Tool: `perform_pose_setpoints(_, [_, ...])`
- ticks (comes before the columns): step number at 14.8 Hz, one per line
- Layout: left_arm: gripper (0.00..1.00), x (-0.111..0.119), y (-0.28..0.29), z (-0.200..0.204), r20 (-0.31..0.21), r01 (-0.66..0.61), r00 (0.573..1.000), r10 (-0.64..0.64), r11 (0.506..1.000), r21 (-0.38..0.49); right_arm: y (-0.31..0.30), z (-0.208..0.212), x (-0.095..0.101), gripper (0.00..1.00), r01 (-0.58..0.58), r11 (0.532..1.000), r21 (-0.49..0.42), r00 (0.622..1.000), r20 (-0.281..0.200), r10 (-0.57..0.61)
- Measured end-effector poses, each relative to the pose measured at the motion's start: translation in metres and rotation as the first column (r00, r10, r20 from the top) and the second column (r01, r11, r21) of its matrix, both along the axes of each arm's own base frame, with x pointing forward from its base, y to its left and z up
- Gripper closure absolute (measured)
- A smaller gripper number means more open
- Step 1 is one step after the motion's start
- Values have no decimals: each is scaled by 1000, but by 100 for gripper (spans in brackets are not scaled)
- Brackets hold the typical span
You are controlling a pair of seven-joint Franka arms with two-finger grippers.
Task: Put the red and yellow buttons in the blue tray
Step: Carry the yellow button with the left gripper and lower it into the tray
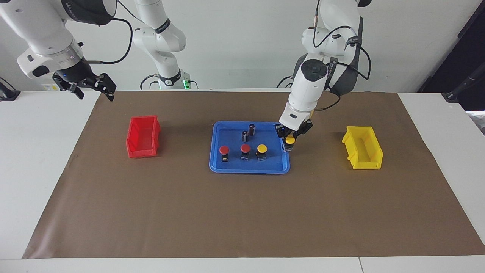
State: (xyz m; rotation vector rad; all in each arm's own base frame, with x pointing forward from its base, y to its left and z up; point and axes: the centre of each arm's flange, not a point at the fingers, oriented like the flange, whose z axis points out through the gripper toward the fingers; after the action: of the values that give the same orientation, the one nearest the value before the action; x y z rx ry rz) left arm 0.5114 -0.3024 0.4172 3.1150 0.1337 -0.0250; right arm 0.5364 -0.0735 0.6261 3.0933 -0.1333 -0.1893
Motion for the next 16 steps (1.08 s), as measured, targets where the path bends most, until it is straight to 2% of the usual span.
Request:
perform_pose_setpoints(5, [59,-3,-10,-23,12,11,1000,-11,1000,-13,-2,0,0,0,4,1000,0,1000,-1,-4])
perform_pose_setpoints(16, [59,-13,-21,-45,34,29,999,-28,999,-30,-2,-1,0,0,4,1000,0,1000,-1,-4])
